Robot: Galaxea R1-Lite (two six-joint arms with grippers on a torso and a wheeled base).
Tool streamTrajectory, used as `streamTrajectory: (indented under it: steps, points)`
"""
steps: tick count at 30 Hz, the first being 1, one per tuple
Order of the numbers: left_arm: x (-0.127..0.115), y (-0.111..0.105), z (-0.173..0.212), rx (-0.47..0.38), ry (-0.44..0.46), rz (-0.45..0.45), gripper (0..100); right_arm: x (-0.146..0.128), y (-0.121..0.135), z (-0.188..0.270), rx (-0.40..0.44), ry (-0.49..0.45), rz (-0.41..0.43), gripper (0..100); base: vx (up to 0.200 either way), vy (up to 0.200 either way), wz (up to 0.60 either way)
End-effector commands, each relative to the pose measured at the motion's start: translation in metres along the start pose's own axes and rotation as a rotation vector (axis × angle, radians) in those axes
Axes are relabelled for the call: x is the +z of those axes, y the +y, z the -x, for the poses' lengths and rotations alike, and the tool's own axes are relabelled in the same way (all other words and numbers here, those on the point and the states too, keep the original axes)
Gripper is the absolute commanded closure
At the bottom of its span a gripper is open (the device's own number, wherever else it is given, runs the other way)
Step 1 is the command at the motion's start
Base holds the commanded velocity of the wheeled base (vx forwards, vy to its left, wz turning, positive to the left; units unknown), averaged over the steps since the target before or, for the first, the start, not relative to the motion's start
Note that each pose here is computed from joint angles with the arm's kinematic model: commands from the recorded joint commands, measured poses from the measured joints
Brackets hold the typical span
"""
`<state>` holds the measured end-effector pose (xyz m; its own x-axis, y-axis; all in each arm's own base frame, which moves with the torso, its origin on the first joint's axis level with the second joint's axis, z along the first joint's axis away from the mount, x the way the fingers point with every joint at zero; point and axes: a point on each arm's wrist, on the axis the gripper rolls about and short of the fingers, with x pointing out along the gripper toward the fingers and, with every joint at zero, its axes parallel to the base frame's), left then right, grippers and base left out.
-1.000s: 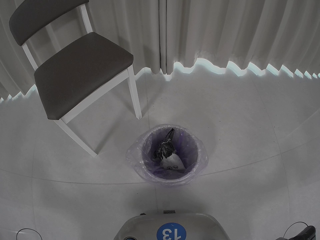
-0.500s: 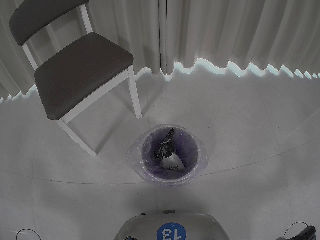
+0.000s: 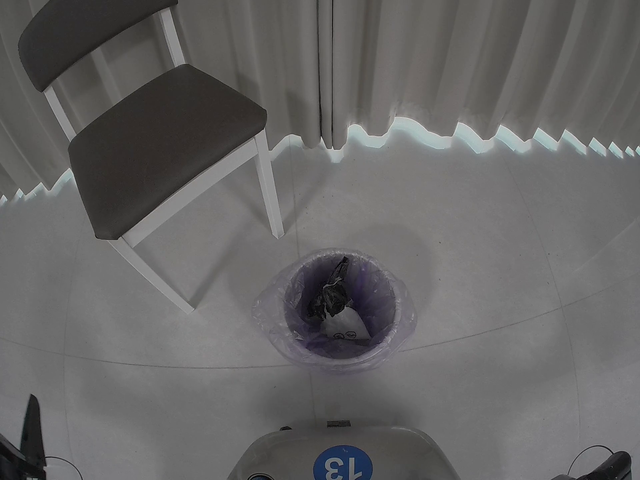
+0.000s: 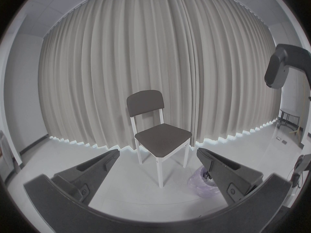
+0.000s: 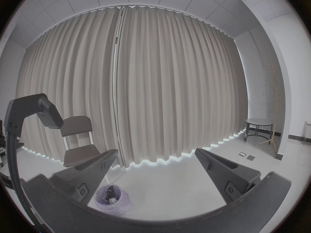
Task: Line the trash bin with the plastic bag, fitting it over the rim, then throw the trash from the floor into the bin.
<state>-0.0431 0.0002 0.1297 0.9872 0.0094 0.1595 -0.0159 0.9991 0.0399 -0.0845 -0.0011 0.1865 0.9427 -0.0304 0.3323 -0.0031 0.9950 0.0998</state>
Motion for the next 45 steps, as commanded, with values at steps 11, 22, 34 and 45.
streamTrajectory:
  steps: [11,22,34,45]
  points:
    - [-0.057,-0.002,-0.011,0.005,0.163,0.052,0,-0.113,-0.008,-0.025,0.054,0.222,-0.041,0,0.000,0.000,0.00]
    - [-0.056,-0.002,-0.011,0.004,0.162,0.052,0,-0.119,-0.010,-0.023,-0.004,0.279,-0.015,0,0.000,0.000,0.00]
    - [-0.057,-0.002,-0.011,0.004,0.160,0.074,0,-0.119,-0.005,-0.023,0.224,0.294,0.020,0,0.000,0.000,0.00]
    - [-0.056,-0.002,-0.011,-0.003,0.160,0.050,0,-0.119,-0.007,-0.023,0.139,0.293,-0.026,0,0.000,0.000,0.00]
